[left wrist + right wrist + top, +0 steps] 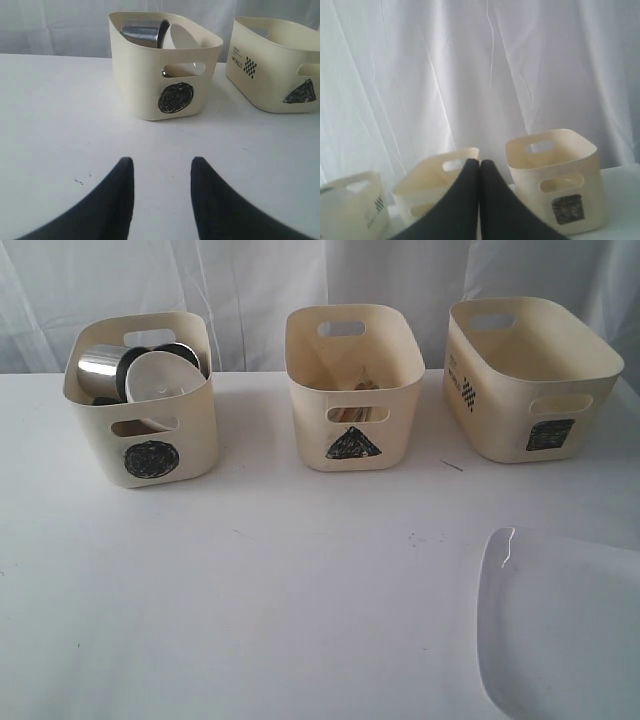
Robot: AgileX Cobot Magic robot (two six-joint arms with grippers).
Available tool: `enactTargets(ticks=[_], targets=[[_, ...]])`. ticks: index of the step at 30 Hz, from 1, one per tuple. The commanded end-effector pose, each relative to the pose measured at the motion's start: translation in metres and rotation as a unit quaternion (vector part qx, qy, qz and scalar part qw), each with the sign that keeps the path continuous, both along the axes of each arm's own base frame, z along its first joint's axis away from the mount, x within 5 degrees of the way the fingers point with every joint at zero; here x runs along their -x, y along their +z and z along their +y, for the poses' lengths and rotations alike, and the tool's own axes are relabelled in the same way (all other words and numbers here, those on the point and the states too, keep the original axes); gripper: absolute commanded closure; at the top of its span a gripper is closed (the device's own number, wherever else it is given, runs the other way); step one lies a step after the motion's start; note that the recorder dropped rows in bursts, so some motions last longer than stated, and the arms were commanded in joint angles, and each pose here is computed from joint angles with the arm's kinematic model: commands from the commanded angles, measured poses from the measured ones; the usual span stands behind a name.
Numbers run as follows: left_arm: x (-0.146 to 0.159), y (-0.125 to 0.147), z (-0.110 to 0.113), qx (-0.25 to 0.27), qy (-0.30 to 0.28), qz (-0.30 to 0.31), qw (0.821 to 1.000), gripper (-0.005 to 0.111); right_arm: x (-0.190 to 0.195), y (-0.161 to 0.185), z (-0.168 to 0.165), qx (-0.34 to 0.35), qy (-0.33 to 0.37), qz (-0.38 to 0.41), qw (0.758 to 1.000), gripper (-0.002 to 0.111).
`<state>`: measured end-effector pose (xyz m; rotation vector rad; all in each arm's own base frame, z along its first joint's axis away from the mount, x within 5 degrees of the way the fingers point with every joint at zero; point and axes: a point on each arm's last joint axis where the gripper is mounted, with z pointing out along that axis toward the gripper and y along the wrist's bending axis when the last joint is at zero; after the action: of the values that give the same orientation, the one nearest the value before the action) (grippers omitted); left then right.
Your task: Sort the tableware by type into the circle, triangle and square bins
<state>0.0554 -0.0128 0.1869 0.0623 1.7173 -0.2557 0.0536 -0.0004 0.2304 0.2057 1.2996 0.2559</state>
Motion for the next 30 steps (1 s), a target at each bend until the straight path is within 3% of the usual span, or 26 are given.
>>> enactTargets(ticks=[1,4,6,10,11,15,17,18,21,25,30], targets=[[0.0,-0.001,0.0,0.008,0.001,0.003,1.0,0.064,0.002,0.004,-0.004,-0.215,0.042,-0.04,0.975,0.108],[0.0,-0.001,0.0,0.008,0.001,0.003,1.0,0.064,0.003,0.006,-0.006,-0.315,0.068,-0.053,0.945,0.108],[0.0,-0.001,0.0,0.008,0.001,0.003,1.0,0.064,0.003,0.006,-0.006,-0.329,0.072,-0.056,0.94,0.108],[0.0,-0.001,0.0,0.008,0.001,0.003,1.0,0.064,0.003,0.007,-0.006,-0.416,0.103,-0.066,0.901,0.108],[0.0,-0.001,0.0,0.008,0.001,0.003,1.0,0.064,0.004,0.009,-0.006,-0.406,0.104,-0.073,0.905,0.108],[0.0,-0.001,0.0,0.008,0.001,0.003,1.0,0.064,0.006,0.015,-0.001,-0.321,0.116,-0.094,0.935,0.108],[0.0,-0.001,0.0,0.008,0.001,0.003,1.0,0.064,0.01,0.031,0.005,-0.247,0.12,-0.083,0.958,0.108],[0.0,-0.001,0.0,0.008,0.001,0.003,1.0,0.064,0.013,0.044,0.007,-0.177,0.096,-0.053,0.978,0.108],[0.0,-0.001,0.0,0.008,0.001,0.003,1.0,0.064,0.016,0.076,0.003,-0.044,0.037,-0.035,0.998,0.108],[0.0,-0.001,0.0,0.008,0.001,0.003,1.0,0.064,-0.021,0.111,0.011,0.105,0.045,0.015,0.993,0.103],[0.0,-0.001,0.0,0.008,0.001,0.003,1.0,0.064,-0.08,0.096,0.017,0.279,0.034,0.127,0.951,0.102]])
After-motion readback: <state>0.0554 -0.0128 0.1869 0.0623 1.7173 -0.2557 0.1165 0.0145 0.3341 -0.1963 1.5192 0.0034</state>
